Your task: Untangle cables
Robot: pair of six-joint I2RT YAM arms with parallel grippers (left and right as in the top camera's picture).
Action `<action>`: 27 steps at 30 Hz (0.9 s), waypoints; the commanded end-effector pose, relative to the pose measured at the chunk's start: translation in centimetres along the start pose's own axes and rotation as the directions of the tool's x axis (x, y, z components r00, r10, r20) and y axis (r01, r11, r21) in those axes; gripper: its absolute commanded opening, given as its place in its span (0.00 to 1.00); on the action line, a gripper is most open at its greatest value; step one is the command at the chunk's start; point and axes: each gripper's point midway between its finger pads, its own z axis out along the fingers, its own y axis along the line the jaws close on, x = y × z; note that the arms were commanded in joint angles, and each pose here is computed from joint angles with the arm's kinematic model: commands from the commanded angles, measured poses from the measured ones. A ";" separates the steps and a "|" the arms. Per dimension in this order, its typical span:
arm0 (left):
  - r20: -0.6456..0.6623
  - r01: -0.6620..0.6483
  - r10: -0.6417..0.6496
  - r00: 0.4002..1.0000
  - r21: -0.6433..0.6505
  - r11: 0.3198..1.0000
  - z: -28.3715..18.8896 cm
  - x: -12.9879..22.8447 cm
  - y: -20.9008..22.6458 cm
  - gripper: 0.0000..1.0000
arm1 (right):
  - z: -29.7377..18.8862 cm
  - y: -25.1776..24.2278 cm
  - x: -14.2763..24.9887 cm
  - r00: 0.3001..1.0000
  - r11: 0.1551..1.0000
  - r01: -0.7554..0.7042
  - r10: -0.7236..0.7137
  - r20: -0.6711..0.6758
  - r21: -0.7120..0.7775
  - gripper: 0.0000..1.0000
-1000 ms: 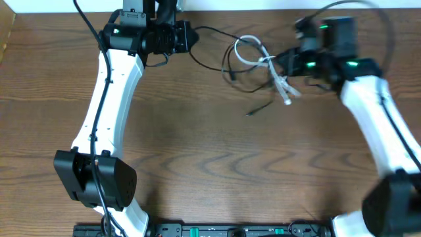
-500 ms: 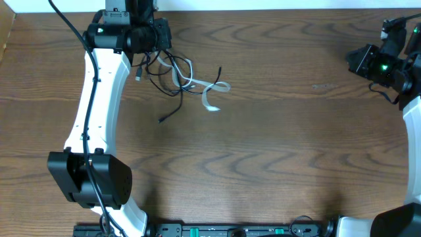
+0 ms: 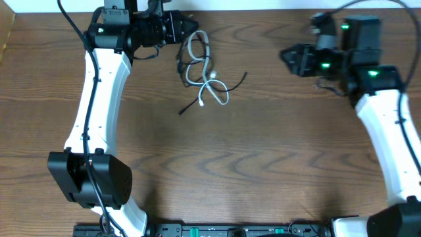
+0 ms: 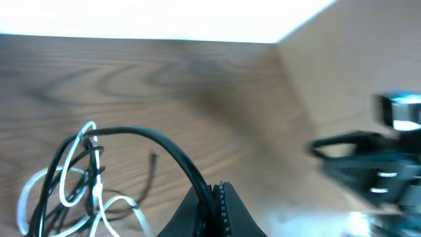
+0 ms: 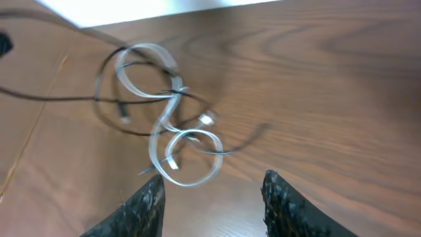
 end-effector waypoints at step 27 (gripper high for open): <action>-0.158 0.389 -0.357 0.921 0.288 0.875 0.6 -0.4 -8.0 0.07 | 17.5 7.6 4.8 0.999 0.987 0.031 -0.034 -0.017 -0.157 0.28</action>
